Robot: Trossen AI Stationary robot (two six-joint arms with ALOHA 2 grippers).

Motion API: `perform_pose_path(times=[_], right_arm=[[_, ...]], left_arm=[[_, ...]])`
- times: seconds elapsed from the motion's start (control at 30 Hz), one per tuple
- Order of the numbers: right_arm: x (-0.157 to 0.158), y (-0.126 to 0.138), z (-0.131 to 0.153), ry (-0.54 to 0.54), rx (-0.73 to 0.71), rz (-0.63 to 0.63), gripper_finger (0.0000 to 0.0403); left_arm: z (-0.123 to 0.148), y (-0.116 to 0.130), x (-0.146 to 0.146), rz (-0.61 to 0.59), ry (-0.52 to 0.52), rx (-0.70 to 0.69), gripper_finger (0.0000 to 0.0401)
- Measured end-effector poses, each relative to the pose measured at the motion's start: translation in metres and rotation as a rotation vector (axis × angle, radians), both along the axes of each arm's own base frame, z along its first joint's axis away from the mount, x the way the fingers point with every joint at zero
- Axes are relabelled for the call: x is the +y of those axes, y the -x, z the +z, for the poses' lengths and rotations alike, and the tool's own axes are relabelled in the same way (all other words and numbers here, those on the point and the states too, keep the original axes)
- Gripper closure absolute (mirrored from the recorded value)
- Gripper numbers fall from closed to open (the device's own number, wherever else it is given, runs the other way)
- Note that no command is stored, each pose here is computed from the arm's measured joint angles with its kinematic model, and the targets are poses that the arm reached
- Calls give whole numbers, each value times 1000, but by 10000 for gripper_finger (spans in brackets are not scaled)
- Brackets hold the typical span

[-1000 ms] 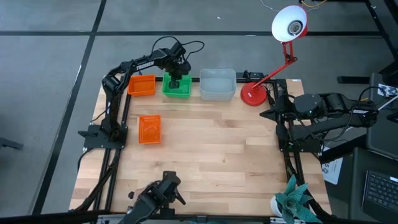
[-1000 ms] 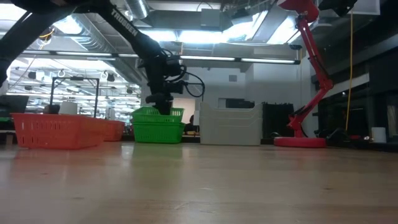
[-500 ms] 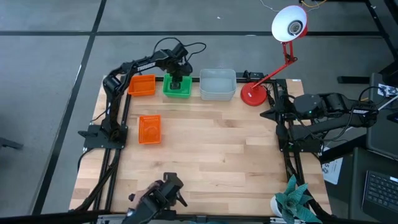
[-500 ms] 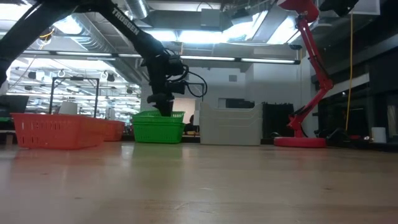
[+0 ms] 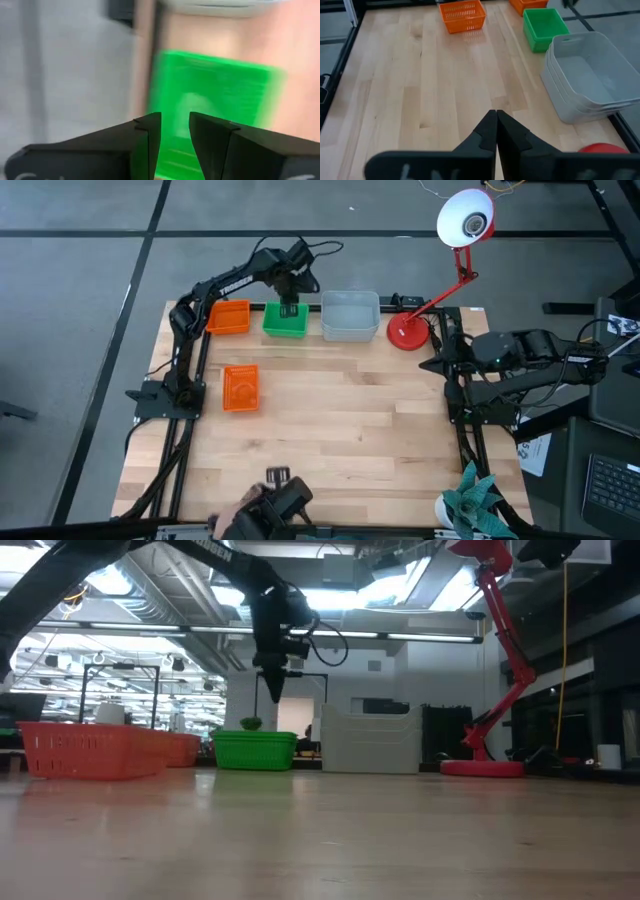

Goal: Stack baskets by color
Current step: Stack the bottom green bin on top of the top green bins

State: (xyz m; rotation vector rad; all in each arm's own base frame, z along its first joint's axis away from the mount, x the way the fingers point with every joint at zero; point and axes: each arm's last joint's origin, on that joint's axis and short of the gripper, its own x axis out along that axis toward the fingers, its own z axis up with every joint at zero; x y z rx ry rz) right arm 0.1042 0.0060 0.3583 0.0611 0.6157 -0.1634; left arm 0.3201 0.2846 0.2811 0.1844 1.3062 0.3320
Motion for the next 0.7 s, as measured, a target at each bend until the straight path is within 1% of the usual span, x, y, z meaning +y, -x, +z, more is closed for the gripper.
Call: perform_pose_path(times=[0.1, 0.17, 0.2, 0.27, 0.3, 0.37, 0.43, 0.5, 0.7], right_arm=[[0, 1, -1, 2, 17, 0, 396], [0, 1, -2, 2, 23, 0, 396], [0, 1, -2, 2, 24, 0, 396], [0, 1, -2, 3, 24, 1, 396], [0, 1, -2, 3, 24, 1, 396], [0, 1, -2, 4, 24, 1, 396], [0, 1, -2, 4, 24, 1, 396], [0, 1, -2, 3, 23, 1, 396], [0, 1, -2, 3, 23, 1, 396]], left_arm=[[-3, 1, -19, 25, 237, -24, 309], [-11, 3, -36, 36, 395, 30, 309], [-16, 2, -45, 33, 446, 64, 309], [-29, -1, -60, 13, 492, 125, 309], [-34, -4, -65, 1, 498, 141, 309], [-48, -10, -72, -36, 472, 143, 309], [-65, -14, -75, -76, 407, 154, 309], [-78, -15, -74, -89, 347, 162, 309], [-86, -13, -59, -104, 255, 119, 310]])
